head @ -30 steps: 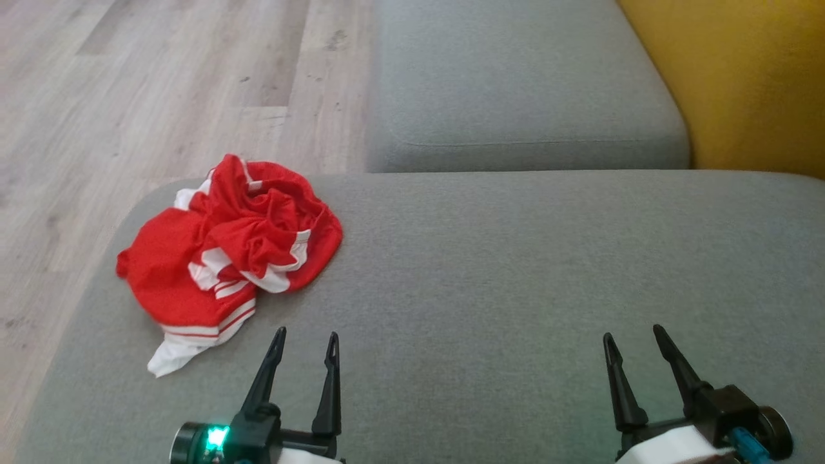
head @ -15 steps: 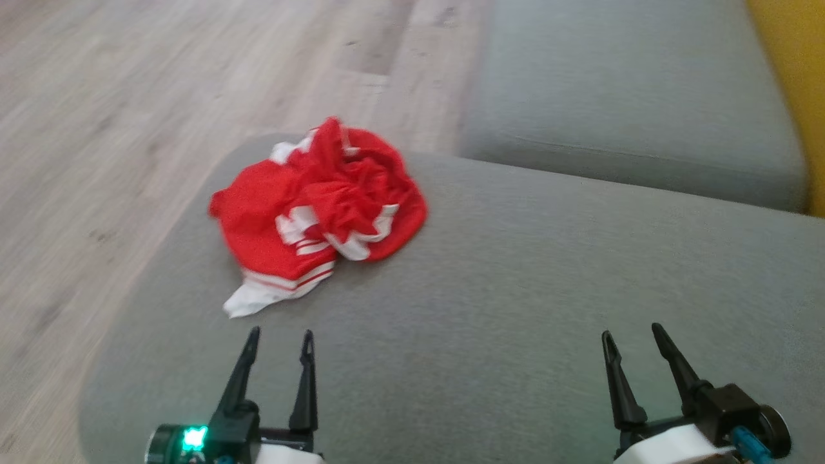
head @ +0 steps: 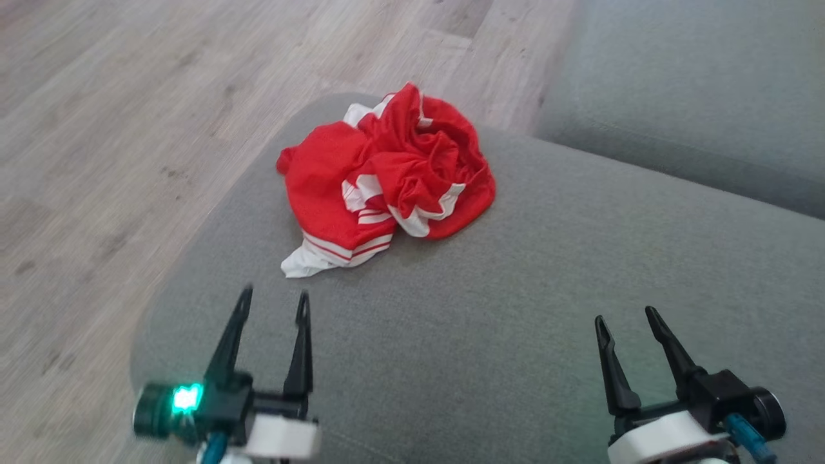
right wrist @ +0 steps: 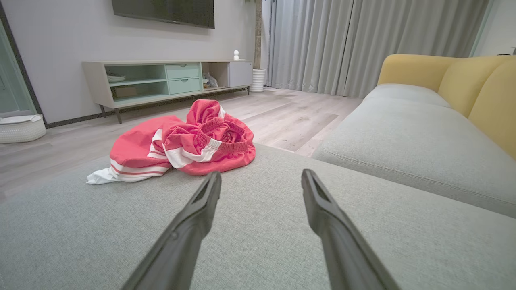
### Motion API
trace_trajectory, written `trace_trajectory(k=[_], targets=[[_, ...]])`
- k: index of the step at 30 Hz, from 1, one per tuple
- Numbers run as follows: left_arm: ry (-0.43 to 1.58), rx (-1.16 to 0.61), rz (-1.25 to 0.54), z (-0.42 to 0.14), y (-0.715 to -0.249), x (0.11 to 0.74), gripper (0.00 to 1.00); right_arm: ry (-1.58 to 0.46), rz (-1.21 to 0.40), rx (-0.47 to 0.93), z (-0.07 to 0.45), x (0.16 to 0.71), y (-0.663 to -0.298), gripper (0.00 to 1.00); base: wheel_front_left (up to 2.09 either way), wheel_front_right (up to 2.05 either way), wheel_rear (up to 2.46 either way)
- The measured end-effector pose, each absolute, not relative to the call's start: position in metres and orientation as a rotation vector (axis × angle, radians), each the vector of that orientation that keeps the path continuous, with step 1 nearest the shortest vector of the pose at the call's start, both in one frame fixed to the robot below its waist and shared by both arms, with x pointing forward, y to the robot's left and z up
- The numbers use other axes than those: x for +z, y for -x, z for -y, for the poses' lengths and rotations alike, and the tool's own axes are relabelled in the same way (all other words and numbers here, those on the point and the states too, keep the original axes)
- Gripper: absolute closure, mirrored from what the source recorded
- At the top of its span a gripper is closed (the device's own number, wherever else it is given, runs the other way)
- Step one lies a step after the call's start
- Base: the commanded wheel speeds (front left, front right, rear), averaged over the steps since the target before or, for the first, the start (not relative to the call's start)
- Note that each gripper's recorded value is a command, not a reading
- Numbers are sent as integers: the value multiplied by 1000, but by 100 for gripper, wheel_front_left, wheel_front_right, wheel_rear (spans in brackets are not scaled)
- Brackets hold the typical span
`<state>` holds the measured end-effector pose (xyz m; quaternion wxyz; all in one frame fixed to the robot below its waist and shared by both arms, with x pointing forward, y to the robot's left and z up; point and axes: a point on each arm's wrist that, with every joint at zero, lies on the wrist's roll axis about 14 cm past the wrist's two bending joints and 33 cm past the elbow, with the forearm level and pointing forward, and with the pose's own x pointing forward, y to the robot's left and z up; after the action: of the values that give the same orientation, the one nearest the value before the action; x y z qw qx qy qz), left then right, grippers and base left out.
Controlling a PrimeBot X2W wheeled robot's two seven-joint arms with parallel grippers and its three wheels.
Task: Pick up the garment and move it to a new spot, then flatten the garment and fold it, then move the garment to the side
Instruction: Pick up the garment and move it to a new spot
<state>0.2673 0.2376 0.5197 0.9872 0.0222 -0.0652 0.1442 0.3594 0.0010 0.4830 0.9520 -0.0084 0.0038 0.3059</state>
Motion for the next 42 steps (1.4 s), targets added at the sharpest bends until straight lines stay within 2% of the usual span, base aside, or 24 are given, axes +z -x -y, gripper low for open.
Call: trace_trajectory(k=[8, 12, 14, 15, 16, 22, 26, 33, 39, 40, 41, 42], targets=[[-123, 171, 313, -233, -308, 590, 0, 50, -39, 641, -6, 468, -368, 0, 0, 0, 0], [-190, 89, 402, -229, -349, 632, 0, 80, -54, 628, -1, 457, -379, 0, 0, 0, 0], [-202, 70, 404, -229, -364, 638, 0, 87, -53, 622, 0, 455, -384, 0, 0, 0, 0], [-240, 37, 374, -233, -396, 640, 0, 92, -46, 609, 2, 453, -397, 0, 0, 0, 0], [-240, 37, 374, -233, -396, 640, 0, 92, -46, 609, 2, 453, -397, 0, 0, 0, 0], [-293, -10, 153, -245, -492, 620, 0, 128, -25, 565, 24, 446, -438, 0, 0, 0, 0], [-273, -17, -79, -251, -549, 576, 0, 153, -49, 515, 50, 430, -451, 0, 0, 0, 0], [-219, -11, -440, -256, -581, 475, 0, 176, -124, 447, 85, 399, -457, 0, 0, 0, 0], [-162, -28, -572, -246, -589, 411, 0, 186, -171, 410, 102, 376, -462, 0, 0, 0, 0], [-163, -32, -575, -245, -591, 405, 11, 185, -170, 406, 104, 375, -464, 0, 0, 0, 0], [-161, -34, -557, -244, -594, 403, 69, 184, -166, 403, 104, 374, -466, 0, 0, 0, 0], [-162, -38, -518, -244, -599, 406, 100, 183, -165, 402, 105, 373, -468, 0, 0, 0, 0]])
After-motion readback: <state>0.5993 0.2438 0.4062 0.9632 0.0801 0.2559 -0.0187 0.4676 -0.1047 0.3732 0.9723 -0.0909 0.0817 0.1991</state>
